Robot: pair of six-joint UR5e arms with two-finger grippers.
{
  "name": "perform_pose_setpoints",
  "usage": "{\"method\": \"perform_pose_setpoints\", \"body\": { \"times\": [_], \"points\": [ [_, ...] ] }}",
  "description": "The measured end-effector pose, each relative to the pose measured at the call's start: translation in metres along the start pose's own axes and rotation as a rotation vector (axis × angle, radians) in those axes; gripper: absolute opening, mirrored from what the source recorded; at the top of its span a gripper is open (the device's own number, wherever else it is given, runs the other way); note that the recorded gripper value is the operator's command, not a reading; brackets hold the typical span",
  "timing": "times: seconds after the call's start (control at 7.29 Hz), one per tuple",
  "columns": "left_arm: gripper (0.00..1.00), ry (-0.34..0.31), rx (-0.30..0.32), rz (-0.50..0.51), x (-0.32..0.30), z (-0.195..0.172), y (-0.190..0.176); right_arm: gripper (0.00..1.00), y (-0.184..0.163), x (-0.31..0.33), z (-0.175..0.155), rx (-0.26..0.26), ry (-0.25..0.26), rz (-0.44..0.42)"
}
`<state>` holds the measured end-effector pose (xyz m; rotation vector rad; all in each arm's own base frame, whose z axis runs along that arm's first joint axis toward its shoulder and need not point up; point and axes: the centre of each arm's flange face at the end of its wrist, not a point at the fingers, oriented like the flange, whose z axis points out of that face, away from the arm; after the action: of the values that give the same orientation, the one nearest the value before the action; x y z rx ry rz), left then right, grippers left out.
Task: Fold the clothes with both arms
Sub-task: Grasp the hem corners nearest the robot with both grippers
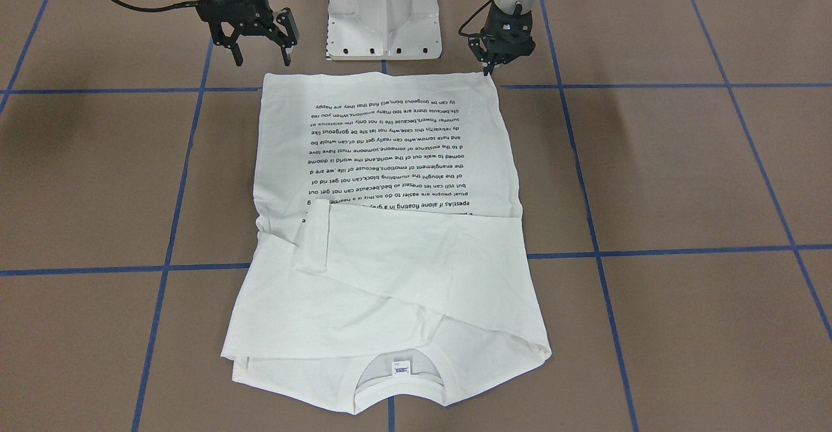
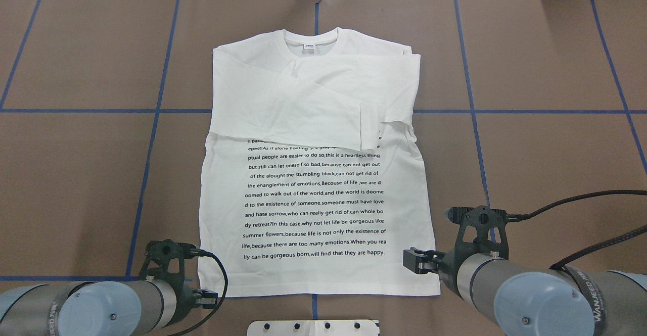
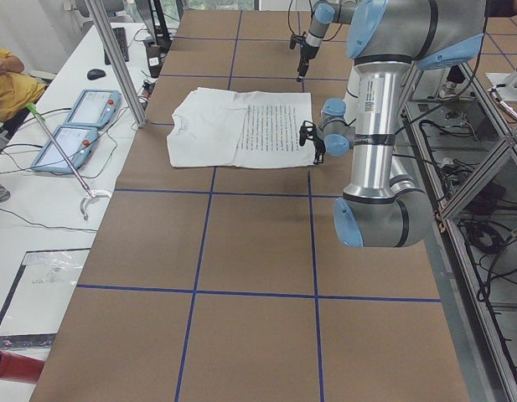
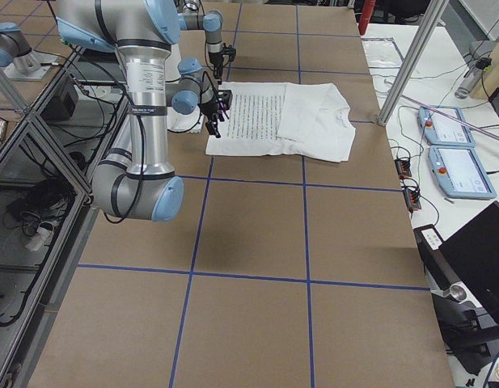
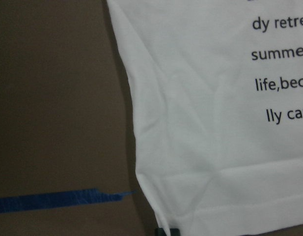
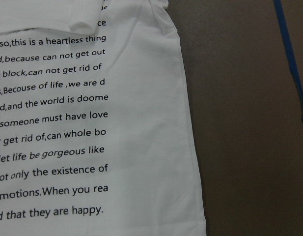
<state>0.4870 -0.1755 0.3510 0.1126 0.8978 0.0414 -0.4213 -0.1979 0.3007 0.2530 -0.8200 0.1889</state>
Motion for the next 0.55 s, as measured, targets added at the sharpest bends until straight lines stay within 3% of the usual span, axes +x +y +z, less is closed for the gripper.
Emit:
{"method": "perform_pose_setpoints", "body": {
  "times": [0.14,0.55],
  "points": [
    [0.0,0.018,0.005,-0.001,0.003,-0.009,-0.003,0.8,0.011,0.011,0.015,0.029,-0.015,0.002],
    [0.0,0.082,0.016,-0.005,0.015,-0.041,-0.007,0.64,0.058,0.036,0.048,0.106,-0.052,-0.006]
  ]
}}
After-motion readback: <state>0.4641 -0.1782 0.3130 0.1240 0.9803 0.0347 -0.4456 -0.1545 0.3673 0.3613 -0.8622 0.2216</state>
